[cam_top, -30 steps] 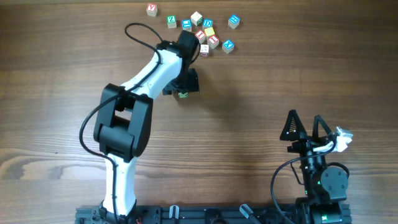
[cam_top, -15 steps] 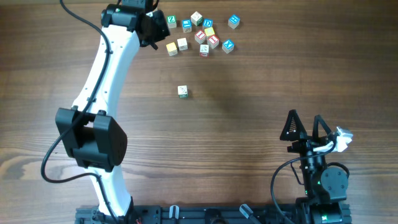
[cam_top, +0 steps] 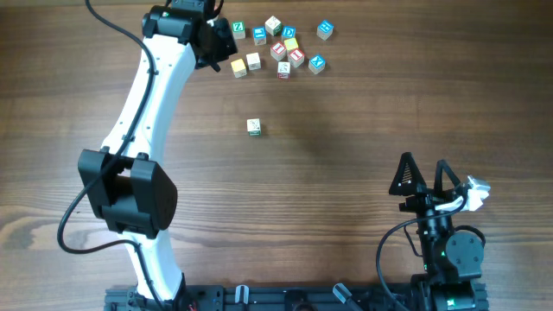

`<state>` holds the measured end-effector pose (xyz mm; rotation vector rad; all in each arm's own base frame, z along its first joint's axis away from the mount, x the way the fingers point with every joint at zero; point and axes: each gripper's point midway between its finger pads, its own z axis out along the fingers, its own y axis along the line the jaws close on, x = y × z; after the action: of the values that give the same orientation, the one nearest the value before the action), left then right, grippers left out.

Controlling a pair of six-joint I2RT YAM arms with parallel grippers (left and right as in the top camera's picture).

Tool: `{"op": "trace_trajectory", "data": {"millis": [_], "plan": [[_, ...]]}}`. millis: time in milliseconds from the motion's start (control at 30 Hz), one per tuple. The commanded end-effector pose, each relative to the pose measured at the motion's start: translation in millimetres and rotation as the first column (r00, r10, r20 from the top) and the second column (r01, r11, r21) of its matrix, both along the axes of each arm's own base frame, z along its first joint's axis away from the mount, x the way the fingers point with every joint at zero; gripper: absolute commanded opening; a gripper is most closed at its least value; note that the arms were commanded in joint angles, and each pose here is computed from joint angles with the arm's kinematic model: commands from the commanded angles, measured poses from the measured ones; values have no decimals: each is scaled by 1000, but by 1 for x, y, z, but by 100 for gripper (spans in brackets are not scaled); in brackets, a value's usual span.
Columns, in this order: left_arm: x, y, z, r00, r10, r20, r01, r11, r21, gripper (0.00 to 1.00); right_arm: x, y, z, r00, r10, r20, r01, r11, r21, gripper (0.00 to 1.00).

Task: Form a circle
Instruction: 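Carry the W block toward the table center and set it down, then move the left gripper back to the block pile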

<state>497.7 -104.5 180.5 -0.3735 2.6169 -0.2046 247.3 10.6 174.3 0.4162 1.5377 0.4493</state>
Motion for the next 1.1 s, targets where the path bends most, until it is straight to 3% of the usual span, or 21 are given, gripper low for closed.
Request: {"op": "trace_trajectory", "data": {"millis": [0,167,433,633,800,1067], "plan": [[7,-1,5,999,0,32,0,1000,-1,4,0,-3,2,1000,-17,9,17,1000,2,100],[19,-5,14,996,0,92,2,1000,-15,9,0,-3,2,1000,-17,9,17,1000,2,100],[47,-11,32,974,3,225,7,999,-44,4,0,-3,2,1000,-17,9,17,1000,2,100],[51,-15,4,984,-4,178,10,999,-33,4,0,-3,2,1000,-17,9,17,1000,2,100],[53,-33,-34,983,-140,120,141,990,2,4,0,-3,2,1000,-17,9,17,1000,2,100],[70,-44,-68,981,-150,125,151,989,1,4,0,-3,2,1000,-17,9,17,1000,2,100]]}}
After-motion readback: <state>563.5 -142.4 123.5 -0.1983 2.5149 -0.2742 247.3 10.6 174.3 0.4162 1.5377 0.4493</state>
